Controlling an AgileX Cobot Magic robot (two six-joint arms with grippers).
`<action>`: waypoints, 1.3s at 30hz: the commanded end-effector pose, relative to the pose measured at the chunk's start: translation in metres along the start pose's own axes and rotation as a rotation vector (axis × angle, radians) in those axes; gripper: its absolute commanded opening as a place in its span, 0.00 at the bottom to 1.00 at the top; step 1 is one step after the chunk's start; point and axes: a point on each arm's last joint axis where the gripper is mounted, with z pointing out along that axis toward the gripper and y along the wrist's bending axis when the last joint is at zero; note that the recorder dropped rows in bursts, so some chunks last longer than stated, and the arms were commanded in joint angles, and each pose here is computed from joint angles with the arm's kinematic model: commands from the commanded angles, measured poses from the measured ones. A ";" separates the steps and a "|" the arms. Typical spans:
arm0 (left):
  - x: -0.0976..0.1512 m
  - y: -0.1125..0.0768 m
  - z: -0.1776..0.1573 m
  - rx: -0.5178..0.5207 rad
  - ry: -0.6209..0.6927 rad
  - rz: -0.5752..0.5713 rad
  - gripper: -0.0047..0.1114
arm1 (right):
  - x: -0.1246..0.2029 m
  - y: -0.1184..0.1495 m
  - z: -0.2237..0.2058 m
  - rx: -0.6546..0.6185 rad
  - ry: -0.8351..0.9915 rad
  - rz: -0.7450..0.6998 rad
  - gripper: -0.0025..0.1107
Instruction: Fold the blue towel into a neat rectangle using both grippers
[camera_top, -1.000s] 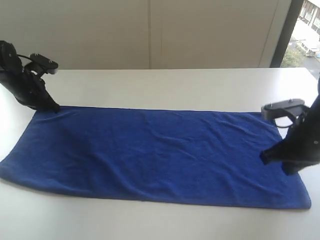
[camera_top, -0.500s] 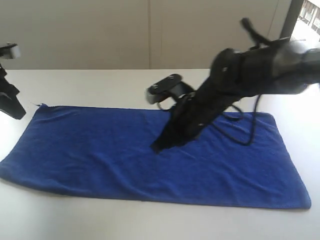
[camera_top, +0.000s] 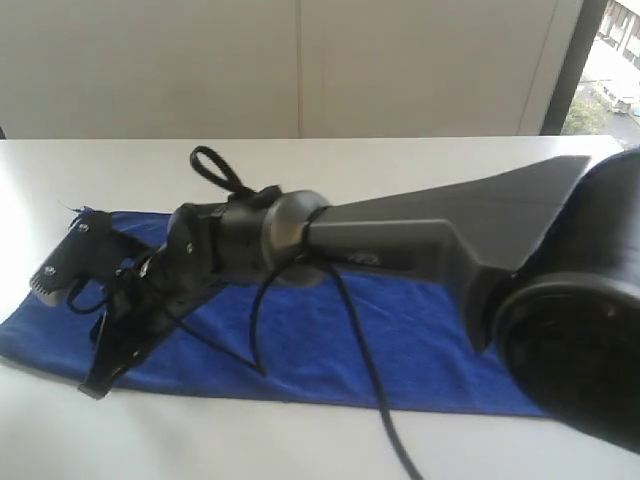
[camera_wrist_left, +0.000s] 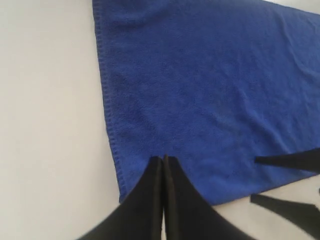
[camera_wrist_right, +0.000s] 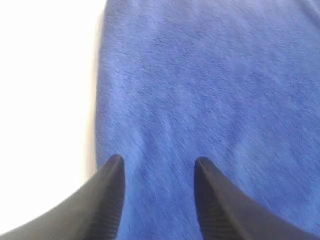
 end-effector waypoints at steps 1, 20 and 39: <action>-0.001 -0.004 0.001 0.030 -0.065 -0.014 0.04 | 0.000 0.011 0.024 -0.021 0.001 -0.020 0.41; -0.002 -0.005 0.001 0.040 -0.073 -0.007 0.04 | 0.001 0.036 0.041 -0.068 0.018 -0.054 0.12; -0.005 -0.006 0.000 0.048 -0.109 0.046 0.04 | 0.008 0.006 0.036 -0.025 0.015 0.035 0.02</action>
